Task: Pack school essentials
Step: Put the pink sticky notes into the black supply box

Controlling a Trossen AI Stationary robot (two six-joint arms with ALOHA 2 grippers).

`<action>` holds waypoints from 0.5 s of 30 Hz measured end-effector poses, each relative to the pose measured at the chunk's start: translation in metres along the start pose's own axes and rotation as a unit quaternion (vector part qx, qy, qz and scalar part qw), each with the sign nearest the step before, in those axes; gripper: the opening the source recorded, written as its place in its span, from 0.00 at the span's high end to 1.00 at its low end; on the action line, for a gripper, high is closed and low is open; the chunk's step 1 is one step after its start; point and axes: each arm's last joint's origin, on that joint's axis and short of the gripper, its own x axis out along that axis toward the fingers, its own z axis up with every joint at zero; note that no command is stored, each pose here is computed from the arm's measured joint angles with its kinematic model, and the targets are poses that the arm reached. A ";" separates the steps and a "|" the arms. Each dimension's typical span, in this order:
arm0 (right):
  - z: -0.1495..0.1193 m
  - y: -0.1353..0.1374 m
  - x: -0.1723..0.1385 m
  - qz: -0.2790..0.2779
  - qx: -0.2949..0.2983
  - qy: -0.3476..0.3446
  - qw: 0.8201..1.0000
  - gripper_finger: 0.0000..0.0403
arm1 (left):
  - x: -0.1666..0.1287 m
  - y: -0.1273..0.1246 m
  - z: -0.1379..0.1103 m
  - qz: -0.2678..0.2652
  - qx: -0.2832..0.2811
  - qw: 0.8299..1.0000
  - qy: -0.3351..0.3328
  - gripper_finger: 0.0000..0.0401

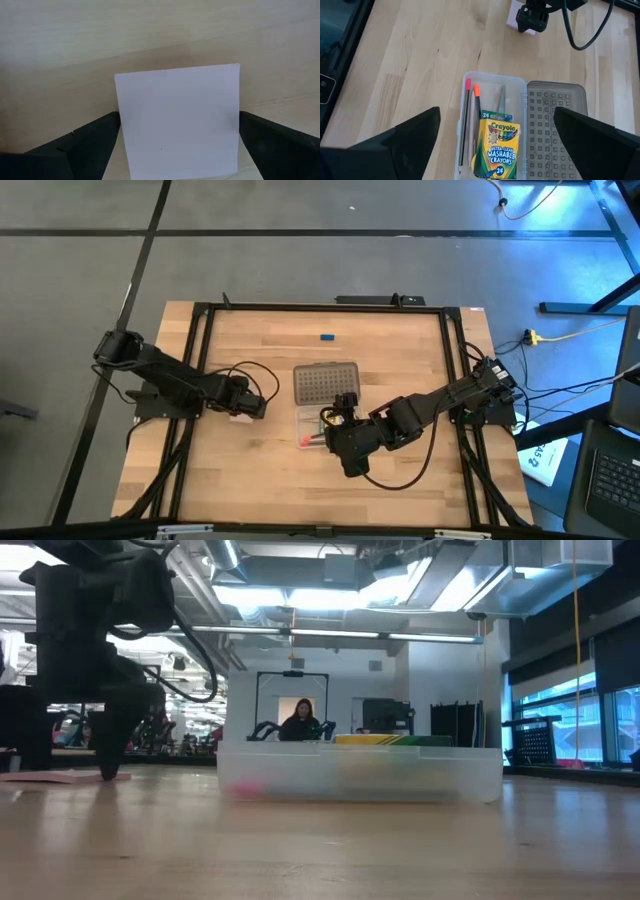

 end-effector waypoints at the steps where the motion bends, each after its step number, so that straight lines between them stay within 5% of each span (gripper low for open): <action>1: 0.000 0.000 0.000 0.000 0.000 0.000 1.000 0.04 | 0.000 0.000 0.000 0.000 0.002 1.000 -0.001 0.01; 15: 0.000 0.000 0.000 0.000 -0.001 0.000 1.000 0.04 | 0.001 0.000 0.000 0.001 -0.007 1.000 -0.009 0.01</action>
